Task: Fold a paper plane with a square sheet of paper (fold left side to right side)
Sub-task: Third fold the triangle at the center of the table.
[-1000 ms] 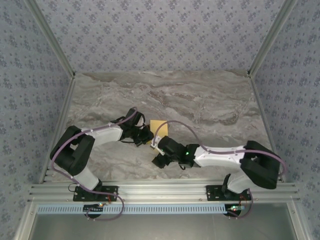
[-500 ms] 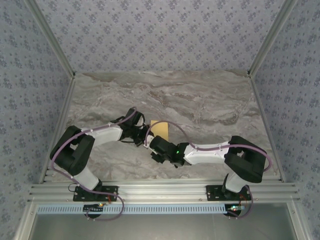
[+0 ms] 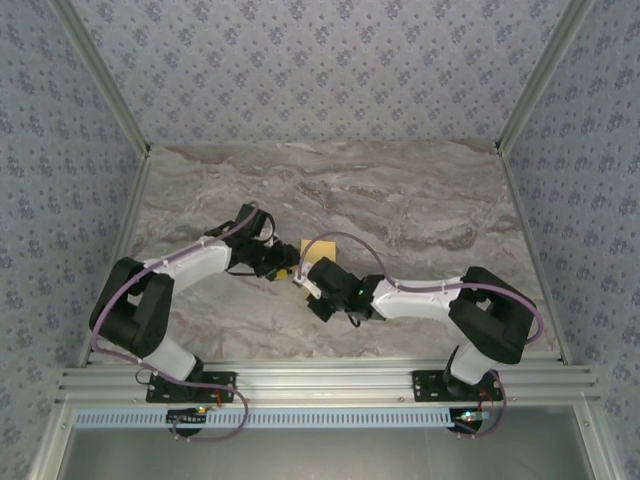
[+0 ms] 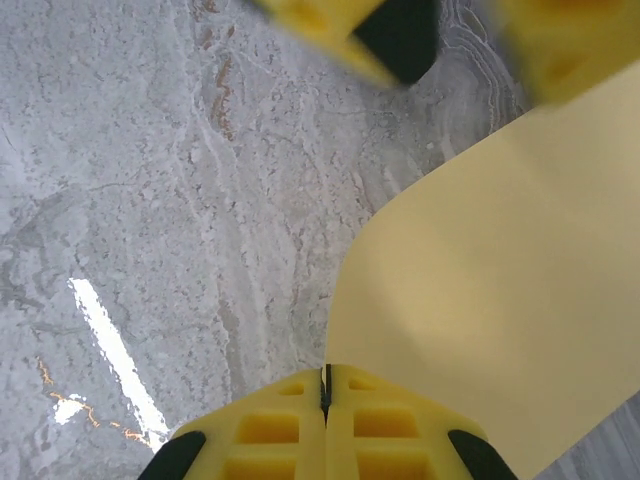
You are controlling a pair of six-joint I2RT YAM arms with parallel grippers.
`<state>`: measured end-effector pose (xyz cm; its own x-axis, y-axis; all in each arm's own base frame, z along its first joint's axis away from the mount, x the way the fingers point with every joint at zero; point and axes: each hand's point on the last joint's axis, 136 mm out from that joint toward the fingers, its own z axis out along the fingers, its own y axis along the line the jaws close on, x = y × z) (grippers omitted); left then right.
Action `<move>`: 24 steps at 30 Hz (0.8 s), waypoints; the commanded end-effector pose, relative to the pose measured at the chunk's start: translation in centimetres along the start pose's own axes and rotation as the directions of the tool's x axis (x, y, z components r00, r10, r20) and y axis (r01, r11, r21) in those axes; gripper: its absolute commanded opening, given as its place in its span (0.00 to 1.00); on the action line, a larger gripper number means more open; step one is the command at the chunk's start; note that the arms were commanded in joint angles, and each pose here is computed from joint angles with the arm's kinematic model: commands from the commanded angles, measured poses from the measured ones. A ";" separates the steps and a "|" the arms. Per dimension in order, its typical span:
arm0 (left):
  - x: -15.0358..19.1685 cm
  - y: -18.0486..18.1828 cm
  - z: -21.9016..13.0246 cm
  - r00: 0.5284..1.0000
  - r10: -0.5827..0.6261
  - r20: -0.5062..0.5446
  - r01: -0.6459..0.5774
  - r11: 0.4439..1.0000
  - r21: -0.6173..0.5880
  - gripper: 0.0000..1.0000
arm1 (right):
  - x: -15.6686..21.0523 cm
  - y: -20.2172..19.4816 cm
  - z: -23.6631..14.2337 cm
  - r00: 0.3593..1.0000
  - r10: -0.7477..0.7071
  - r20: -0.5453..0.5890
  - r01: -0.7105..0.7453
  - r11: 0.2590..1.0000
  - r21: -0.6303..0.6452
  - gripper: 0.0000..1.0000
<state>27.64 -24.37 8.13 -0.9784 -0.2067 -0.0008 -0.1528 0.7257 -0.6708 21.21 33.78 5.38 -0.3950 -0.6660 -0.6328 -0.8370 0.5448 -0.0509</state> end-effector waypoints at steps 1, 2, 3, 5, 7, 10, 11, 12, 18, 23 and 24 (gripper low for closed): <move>-0.5 -2.2 -1.2 0.996 0.083 -0.013 -0.082 0.995 0.051 0.38 | 0.5 0.6 0.1 1.000 0.022 -0.015 -0.023 0.998 -0.059 0.00; -0.8 -2.6 -0.9 0.995 0.097 -0.022 -0.095 0.994 0.059 0.36 | 0.4 0.6 0.0 1.000 0.029 -0.012 -0.030 0.997 -0.069 0.00; -1.0 -2.8 -0.6 0.994 0.101 -0.031 -0.099 0.993 0.063 0.33 | 0.3 0.6 0.1 0.999 0.038 -0.012 -0.038 0.996 -0.077 0.00; -1.7 -3.2 0.2 0.991 0.119 -0.052 -0.116 0.991 0.072 0.27 | 0.2 0.6 0.1 0.998 0.055 -0.012 -0.056 0.994 -0.097 0.00; -2.3 -3.6 1.3 0.989 0.128 -0.074 -0.122 0.989 0.088 0.24 | 0.4 0.4 0.2 0.997 0.070 -0.024 -0.072 0.992 -0.108 0.00; -3.4 -4.4 2.7 0.985 0.140 -0.098 -0.129 0.985 0.117 0.21 | 0.5 0.3 0.3 0.995 0.096 -0.034 -0.100 0.986 -0.134 0.00; -3.5 -4.6 3.3 0.983 0.144 -0.113 -0.130 0.984 0.121 0.20 | 0.4 0.2 0.2 0.994 0.102 -0.036 -0.106 0.984 -0.140 0.00; -3.8 -4.7 3.8 0.981 0.149 -0.123 -0.134 0.983 0.122 0.19 | 0.4 0.2 0.3 0.993 0.109 -0.038 -0.114 0.982 -0.148 0.00; -4.0 -3.7 6.7 0.969 0.148 -0.197 -0.136 0.988 0.073 0.16 | 0.2 -0.1 0.3 0.987 0.154 -0.047 -0.161 0.969 -0.189 0.00; -3.7 -1.5 8.2 0.965 0.124 -0.231 -0.127 0.992 0.003 0.14 | 0.0 -0.6 0.5 0.974 0.220 -0.057 -0.227 0.945 -0.236 0.00; -3.6 -1.1 8.4 0.964 0.119 -0.236 -0.126 0.992 -0.011 0.13 | 0.0 -0.7 0.5 0.969 0.239 -0.059 -0.246 0.936 -0.250 0.00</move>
<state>33.24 -30.21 3.67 -0.9979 0.0123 0.0640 -0.0351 0.7255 -0.6873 21.85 32.99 4.41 -0.5589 -0.5812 -0.5915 -0.8044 0.5532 0.2166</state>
